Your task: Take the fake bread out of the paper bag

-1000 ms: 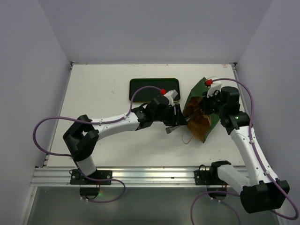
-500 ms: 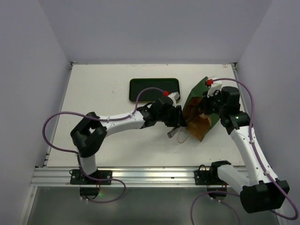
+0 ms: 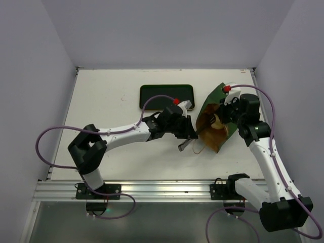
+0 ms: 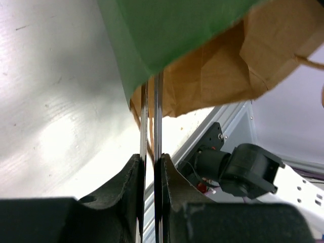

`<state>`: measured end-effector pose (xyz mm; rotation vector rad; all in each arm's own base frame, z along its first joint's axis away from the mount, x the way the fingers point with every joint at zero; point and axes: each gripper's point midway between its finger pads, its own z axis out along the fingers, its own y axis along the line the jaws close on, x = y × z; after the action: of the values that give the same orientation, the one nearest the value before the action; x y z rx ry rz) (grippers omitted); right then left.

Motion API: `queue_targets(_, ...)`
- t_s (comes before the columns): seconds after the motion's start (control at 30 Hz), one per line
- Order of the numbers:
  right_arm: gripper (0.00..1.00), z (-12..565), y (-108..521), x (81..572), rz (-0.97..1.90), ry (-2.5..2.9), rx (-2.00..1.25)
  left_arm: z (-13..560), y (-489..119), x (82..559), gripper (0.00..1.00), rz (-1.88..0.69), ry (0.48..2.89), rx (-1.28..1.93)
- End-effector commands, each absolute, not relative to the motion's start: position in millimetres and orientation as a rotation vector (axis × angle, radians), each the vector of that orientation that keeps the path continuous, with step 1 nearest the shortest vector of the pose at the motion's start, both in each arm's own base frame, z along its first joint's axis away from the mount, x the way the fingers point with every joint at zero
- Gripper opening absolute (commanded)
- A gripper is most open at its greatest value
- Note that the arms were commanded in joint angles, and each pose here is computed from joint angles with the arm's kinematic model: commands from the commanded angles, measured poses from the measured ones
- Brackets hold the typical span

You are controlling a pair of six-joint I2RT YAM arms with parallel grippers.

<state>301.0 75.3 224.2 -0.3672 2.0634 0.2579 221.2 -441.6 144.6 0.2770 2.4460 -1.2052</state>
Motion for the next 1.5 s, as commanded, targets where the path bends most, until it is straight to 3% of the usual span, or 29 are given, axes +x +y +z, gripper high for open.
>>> queue_targets(0.0,0.00,251,69,312,0.209,1.959,-0.324,178,-430,208,0.00,-1.273,2.366,0.330)
queue_targets(0.7,0.00,244,42,323,0.064,1.974,-0.220,213,-338,121,0.00,-1.338,2.281,0.657)
queue_targets(0.93,0.00,242,39,323,0.066,1.978,-0.206,259,-297,129,0.00,-1.328,2.153,0.625)
queue_targets(1.17,0.00,241,40,322,0.080,1.970,-0.205,272,-260,195,0.00,-1.146,2.157,0.461)
queue_targets(1.47,0.00,245,48,320,0.139,1.957,-0.220,224,-292,323,0.00,-1.114,2.188,0.241)
